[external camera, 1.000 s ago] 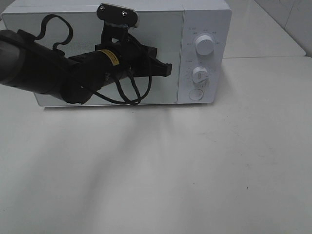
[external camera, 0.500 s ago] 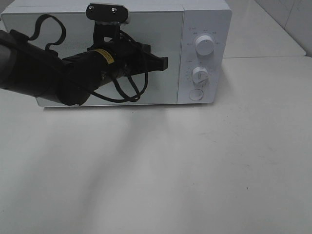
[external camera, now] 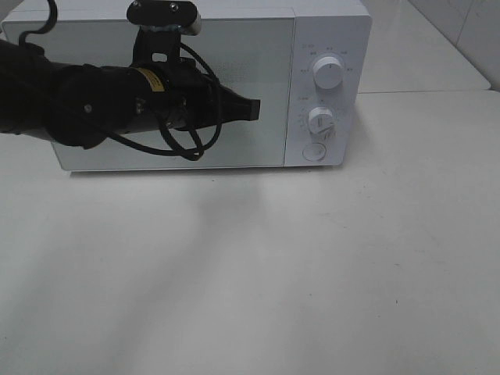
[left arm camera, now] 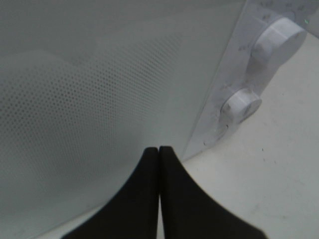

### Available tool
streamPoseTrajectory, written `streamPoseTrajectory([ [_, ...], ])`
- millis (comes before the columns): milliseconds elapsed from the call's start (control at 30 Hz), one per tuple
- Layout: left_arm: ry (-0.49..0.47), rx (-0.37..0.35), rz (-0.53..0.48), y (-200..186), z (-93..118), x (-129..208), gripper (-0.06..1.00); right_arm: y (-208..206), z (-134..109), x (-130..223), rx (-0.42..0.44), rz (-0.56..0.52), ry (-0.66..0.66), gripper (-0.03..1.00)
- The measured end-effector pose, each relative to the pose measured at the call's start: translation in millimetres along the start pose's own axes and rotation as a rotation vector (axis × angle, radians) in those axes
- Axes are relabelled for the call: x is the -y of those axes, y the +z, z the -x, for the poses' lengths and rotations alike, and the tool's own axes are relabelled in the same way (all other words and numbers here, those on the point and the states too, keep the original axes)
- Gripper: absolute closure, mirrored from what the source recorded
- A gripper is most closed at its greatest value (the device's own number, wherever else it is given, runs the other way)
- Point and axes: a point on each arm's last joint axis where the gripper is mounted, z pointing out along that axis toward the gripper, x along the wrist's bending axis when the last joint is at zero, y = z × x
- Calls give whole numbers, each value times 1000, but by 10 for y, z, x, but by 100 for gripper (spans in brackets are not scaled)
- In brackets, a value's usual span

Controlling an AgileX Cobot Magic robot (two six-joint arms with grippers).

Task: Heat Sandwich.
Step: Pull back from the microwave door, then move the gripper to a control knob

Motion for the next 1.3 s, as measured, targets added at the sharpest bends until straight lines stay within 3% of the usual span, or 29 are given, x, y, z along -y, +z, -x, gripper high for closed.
streamPoseTrajectory([
  [67, -1, 7, -90, -83, 15, 12, 94, 0, 0, 0, 0, 0, 0, 21],
  [133, -2, 13, -164, -147, 26, 31, 77, 0, 0, 0, 0, 0, 0, 21],
  [167, -2, 13, -164, -147, 26, 31, 77, 0, 0, 0, 0, 0, 0, 21],
  [200, -2, 15, -199, -173, 30, 45, 69, 0, 0, 0, 0, 0, 0, 21],
  [233, -1, 20, -257, -231, 39, 59, 40, 0, 0, 0, 0, 0, 0, 21],
  [267, -2, 22, -288, -257, 42, 71, 26, 0, 0, 0, 0, 0, 0, 21],
  [300, -2, 22, -288, -257, 42, 71, 26, 0, 0, 0, 0, 0, 0, 21],
  [400, -3, 27, -406, -346, 51, 131, 1, 0, 0, 0, 0, 0, 0, 21],
  [500, -3, 30, -455, -397, 57, 147, -2, 0, 0, 0, 0, 0, 0, 21],
  [733, 64, 26, -723, -682, 42, 243, -3, 0, 0, 0, 0, 0, 0, 21],
  [933, 20, -13, -834, -820, -37, 258, -3, 0, 0, 0, 0, 0, 0, 21],
  [1100, -57, -76, -869, -993, -281, 161, -3, 0, 0, 0, 0, 0, 0, 21],
  [1233, -150, -167, -859, -1253, -678, 15, -3, 0, 0, 0, 0, 0, 0, 21],
  [1300, -171, -183, -852, -1311, -753, -13, -3, 0, 0, 0, 0, 0, 0, 21],
])
